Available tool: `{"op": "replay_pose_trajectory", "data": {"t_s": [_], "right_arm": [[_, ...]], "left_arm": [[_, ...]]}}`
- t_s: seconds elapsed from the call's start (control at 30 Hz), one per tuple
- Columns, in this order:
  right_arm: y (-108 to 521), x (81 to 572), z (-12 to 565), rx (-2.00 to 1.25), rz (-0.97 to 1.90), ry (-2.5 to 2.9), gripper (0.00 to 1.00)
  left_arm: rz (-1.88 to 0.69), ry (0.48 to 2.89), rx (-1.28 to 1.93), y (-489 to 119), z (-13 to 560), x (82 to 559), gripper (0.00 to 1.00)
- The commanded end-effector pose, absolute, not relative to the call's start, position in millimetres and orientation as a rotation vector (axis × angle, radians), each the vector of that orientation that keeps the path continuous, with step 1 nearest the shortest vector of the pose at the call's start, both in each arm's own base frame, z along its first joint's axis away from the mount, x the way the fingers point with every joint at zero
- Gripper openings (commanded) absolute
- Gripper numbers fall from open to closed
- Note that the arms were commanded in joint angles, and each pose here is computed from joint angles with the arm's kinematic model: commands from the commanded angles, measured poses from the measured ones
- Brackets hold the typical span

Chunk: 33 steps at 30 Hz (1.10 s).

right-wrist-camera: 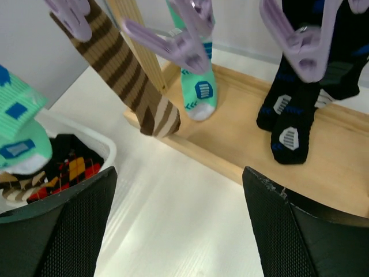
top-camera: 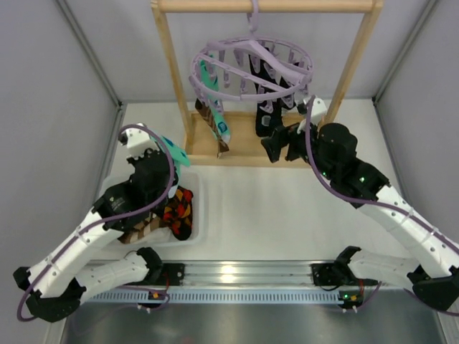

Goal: Remove the socks clipped to the hanger

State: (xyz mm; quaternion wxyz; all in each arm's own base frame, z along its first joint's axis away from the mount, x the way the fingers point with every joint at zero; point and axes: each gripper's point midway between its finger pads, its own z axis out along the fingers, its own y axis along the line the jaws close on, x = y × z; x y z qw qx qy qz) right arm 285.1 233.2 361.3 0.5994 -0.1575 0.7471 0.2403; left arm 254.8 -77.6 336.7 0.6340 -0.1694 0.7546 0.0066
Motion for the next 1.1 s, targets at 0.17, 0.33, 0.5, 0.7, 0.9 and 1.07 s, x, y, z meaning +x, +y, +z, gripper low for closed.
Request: {"op": "replay_pose_trajectory", "data": {"t_s": [0.17, 0.33, 0.5, 0.7, 0.9, 1.07], "right_arm": [[198, 271, 352, -0.278, 0.51, 1.704, 0.88], [190, 261, 350, -0.271, 0.521, 1.703, 0.89], [186, 254, 347, -0.28, 0.527, 1.707, 0.89], [185, 256, 336, -0.283, 0.506, 1.732, 0.9], [184, 256, 331, -0.287, 0.5, 1.738, 0.91], [184, 254, 326, -0.283, 0.508, 1.739, 0.92]], "left_arm": [[0.205, 1.832, -0.586, -7, 274, 241, 0.0], [0.153, 1.803, -0.798, 4, 218, 229, 0.01], [0.084, 1.8, -0.859, 4, 194, 218, 0.64], [-0.042, 1.685, -0.878, 14, 227, 204, 0.98], [-0.107, 1.681, -0.761, -1, 277, 215, 0.98], [-0.313, 1.792, -0.243, -93, 304, 265, 0.99]]}}
